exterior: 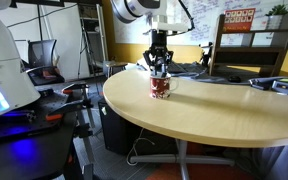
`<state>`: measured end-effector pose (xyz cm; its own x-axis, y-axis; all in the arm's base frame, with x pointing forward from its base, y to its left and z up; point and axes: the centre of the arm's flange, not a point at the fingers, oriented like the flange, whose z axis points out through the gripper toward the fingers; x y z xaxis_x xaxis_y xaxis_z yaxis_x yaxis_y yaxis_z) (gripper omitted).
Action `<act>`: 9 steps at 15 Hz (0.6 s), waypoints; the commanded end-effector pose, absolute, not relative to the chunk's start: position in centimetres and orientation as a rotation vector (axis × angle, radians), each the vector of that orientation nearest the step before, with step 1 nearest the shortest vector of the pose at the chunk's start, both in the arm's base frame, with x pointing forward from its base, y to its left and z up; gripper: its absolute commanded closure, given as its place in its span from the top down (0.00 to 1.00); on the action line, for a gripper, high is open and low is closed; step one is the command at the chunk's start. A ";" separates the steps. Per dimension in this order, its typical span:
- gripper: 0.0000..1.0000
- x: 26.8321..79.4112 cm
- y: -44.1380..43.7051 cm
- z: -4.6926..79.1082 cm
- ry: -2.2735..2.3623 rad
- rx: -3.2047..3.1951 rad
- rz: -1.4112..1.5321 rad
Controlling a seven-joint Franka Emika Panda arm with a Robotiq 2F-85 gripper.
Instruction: Take the marker from the cup and put it on the table
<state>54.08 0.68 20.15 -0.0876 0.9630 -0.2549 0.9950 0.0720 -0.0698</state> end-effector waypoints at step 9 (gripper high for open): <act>0.02 54.9 0.3 17.6 2.118 1.954 -0.431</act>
